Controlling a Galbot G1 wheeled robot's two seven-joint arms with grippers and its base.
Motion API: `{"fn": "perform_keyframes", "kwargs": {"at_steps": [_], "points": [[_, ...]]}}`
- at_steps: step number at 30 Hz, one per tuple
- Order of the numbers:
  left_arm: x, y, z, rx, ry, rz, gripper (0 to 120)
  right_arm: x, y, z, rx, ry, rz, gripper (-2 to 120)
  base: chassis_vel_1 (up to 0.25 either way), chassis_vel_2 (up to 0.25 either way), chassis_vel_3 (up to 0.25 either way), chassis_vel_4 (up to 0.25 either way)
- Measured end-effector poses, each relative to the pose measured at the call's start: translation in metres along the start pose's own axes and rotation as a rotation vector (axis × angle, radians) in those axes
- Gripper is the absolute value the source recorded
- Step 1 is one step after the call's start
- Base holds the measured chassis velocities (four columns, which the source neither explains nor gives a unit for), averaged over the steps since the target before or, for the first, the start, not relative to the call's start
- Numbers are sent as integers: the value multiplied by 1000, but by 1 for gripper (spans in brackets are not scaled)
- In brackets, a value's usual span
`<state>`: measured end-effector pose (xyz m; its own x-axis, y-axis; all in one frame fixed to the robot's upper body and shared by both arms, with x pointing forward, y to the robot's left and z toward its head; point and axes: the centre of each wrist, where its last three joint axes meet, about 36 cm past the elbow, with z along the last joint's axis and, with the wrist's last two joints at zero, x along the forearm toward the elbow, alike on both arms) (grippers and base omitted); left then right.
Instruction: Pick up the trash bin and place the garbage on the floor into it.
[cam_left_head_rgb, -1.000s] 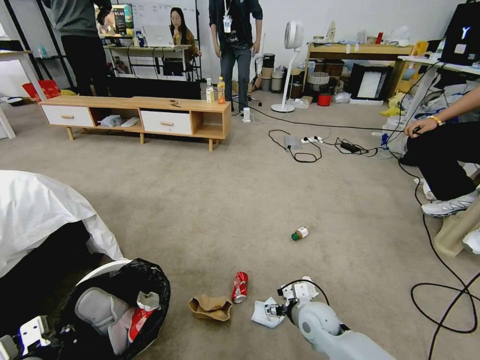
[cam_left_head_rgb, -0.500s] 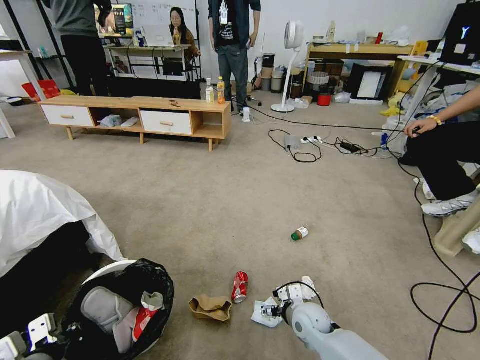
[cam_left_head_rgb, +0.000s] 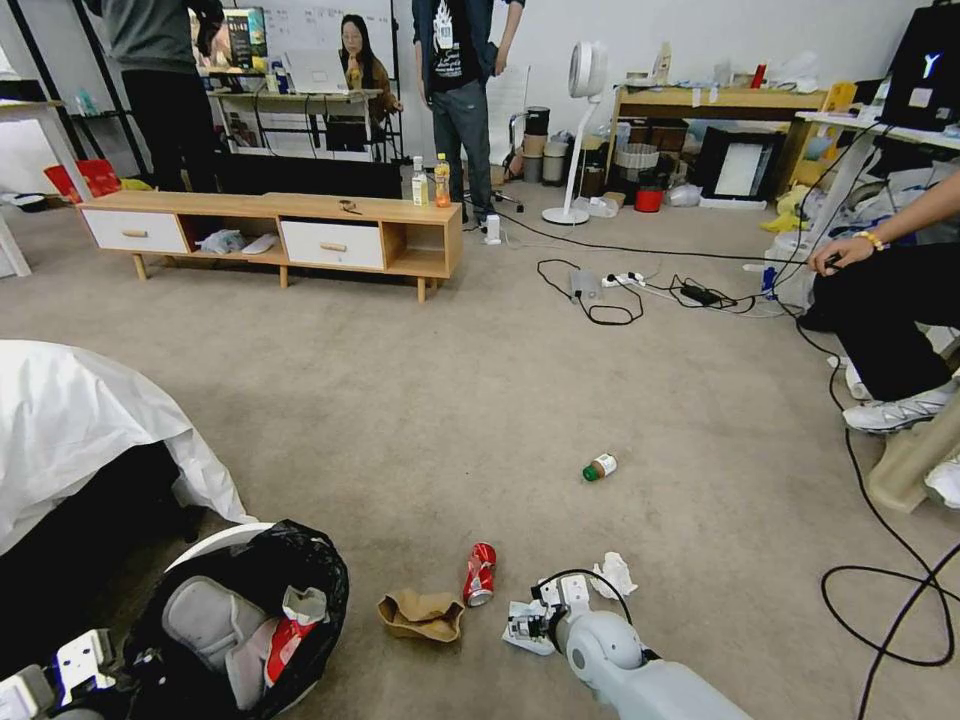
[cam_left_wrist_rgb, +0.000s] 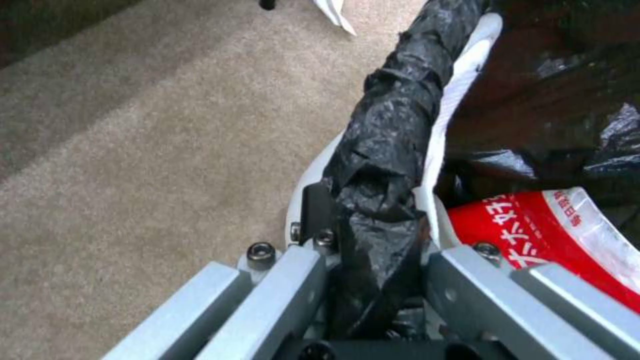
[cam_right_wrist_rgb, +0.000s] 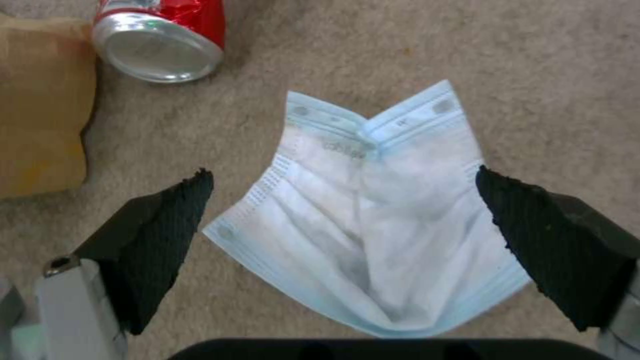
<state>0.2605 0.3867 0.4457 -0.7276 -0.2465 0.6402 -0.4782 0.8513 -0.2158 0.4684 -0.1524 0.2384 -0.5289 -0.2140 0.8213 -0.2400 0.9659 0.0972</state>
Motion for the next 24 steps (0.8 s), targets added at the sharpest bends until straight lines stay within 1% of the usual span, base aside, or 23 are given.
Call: {"fn": "perform_keyframes", "kwargs": {"at_steps": [15,24], "points": [[-1,-1,3,2,6,-1,1,-17,-3,11,1,19,15,100,0,0,0,0],[0,0,3,-1,4,-3,1,-24,-7,15,8,23,28,100,0,0,0,0]]}}
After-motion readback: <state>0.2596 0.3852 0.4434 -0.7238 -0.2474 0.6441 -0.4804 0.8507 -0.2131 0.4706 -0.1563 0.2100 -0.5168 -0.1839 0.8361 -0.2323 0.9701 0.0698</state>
